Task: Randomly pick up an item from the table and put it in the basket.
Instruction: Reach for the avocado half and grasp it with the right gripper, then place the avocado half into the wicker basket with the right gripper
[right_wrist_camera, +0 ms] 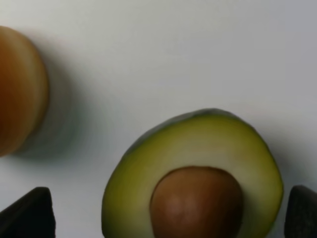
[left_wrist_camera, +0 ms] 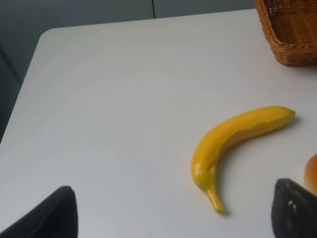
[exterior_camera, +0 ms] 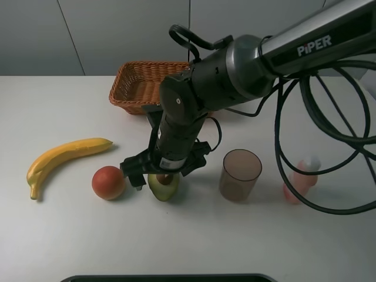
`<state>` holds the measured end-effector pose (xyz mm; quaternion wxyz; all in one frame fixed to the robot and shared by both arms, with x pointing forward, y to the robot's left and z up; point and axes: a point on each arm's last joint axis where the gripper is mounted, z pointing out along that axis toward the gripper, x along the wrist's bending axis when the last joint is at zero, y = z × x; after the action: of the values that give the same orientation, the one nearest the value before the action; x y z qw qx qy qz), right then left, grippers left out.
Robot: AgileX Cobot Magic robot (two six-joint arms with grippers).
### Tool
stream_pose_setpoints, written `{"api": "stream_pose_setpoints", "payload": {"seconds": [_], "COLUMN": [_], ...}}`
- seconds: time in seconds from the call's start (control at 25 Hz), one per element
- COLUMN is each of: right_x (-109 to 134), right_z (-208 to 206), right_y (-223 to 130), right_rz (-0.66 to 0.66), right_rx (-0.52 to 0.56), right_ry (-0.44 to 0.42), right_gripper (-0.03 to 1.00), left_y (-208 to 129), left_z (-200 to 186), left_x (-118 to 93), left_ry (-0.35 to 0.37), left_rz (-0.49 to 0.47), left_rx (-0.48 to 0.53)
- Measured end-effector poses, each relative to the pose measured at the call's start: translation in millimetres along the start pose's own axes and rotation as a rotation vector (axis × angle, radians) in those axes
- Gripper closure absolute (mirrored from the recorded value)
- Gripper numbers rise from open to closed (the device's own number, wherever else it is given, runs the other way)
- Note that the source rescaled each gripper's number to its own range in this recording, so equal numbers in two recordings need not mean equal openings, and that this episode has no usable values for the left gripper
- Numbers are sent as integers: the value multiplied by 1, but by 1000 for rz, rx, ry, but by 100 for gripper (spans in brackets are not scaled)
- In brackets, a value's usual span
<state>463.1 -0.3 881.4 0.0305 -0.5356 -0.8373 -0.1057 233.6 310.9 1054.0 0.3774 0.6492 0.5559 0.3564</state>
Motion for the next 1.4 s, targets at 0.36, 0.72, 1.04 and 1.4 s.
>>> {"api": "stream_pose_setpoints", "payload": {"seconds": [0.36, 0.72, 1.04, 1.4], "right_x": [0, -1, 0, -26], "right_z": [5, 9, -16, -144], "right_y": [0, -1, 4, 71], "right_rz": [2, 9, -26, -136], "right_rx": [1, 17, -41, -406], "right_ry": [0, 2, 9, -74], "right_gripper": [-2, 97, 97, 97], "left_y": [0, 0, 0, 0], "left_z": [0, 0, 0, 0], "left_x": [0, 0, 0, 0], "left_ry": [0, 0, 0, 0], "left_rz": [0, 0, 0, 0], "left_rx": [0, 0, 0, 0]}}
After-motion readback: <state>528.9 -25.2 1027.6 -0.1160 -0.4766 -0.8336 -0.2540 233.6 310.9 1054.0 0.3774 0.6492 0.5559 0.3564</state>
